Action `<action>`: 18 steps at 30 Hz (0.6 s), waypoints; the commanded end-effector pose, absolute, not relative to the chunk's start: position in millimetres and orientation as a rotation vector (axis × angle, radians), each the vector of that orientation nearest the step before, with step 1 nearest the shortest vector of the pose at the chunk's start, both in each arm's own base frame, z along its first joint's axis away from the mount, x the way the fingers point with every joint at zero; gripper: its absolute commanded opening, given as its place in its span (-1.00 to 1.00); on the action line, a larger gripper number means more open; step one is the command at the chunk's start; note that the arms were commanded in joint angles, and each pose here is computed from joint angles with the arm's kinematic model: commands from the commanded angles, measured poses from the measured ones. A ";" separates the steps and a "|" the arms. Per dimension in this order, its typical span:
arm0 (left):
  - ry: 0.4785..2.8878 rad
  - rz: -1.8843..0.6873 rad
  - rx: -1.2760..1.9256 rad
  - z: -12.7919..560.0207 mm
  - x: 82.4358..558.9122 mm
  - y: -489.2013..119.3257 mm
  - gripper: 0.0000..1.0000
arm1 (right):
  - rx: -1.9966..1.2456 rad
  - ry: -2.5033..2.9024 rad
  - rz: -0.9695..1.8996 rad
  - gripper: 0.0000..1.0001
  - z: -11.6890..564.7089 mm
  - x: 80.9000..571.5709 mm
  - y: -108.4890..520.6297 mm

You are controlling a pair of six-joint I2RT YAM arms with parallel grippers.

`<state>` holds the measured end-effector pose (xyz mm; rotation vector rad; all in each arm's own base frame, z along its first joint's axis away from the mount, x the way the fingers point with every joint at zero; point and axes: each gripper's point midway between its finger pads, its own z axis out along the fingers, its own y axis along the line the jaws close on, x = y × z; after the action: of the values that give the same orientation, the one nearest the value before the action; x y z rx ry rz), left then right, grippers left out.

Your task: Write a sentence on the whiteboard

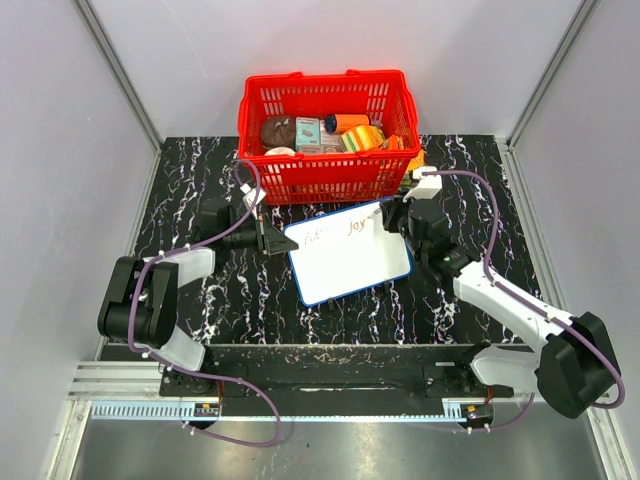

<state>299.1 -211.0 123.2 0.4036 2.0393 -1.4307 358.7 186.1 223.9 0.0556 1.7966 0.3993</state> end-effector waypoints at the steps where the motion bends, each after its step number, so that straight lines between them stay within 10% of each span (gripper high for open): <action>1: 2.018 -1.256 0.435 110.0 315.1 -204.5 -1.00 | 0.087 1.724 0.399 -1.00 248.8 370.8 185.1; 18: 2.018 -1.255 0.434 109.9 315.3 -204.4 -1.00 | 0.053 1.768 0.450 -1.00 235.9 358.6 189.7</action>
<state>298.9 -210.9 122.9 0.3979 2.0437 -1.4330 360.3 189.3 223.2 0.0481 1.7967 0.4139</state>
